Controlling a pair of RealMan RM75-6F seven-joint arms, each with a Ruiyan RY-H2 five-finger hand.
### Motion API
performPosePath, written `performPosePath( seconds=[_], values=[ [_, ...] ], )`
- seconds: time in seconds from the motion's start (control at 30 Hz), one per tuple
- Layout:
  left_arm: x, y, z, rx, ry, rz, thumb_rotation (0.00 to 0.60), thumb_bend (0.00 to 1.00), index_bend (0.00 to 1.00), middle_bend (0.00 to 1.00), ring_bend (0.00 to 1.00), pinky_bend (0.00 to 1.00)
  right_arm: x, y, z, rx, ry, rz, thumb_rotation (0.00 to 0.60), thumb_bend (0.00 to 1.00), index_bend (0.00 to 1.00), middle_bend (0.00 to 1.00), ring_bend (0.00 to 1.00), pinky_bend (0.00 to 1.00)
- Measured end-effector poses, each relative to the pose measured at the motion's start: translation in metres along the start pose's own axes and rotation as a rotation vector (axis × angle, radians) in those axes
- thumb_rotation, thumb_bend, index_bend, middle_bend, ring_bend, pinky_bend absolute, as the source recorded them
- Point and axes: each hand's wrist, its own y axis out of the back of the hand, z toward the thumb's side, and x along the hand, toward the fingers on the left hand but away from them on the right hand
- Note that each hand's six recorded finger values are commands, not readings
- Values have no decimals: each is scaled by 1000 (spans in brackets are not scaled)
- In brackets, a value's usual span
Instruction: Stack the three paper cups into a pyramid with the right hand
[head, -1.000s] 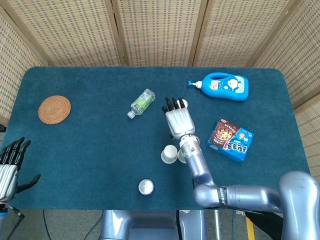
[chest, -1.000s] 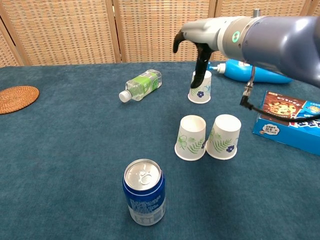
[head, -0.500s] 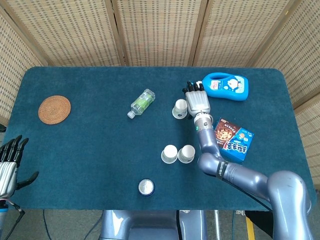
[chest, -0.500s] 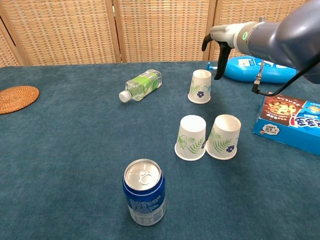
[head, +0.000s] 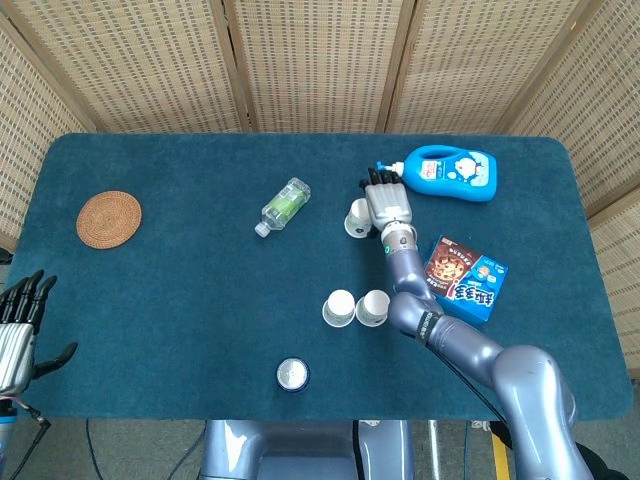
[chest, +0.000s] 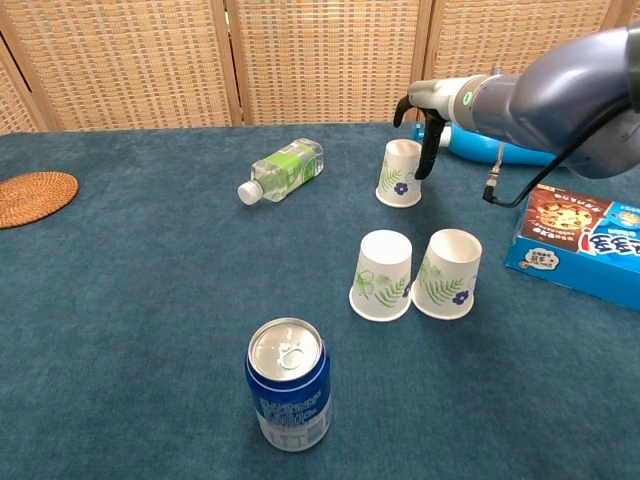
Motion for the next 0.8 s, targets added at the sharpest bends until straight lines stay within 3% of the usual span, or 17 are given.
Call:
performPosePath(
  seconds=[0.43,0.8],
  values=[
    [-2,-2,0,4,0,-12,600,237,0,0,0,64,-13,-11,-10,30,-25,10,600,113,401,0,0,106],
    [0,-4,2,6,-6,-16,600,237,0,0,0,64,-9,-16,-2,-7,7,-5,600,109,576,60,0,141]
  ],
)
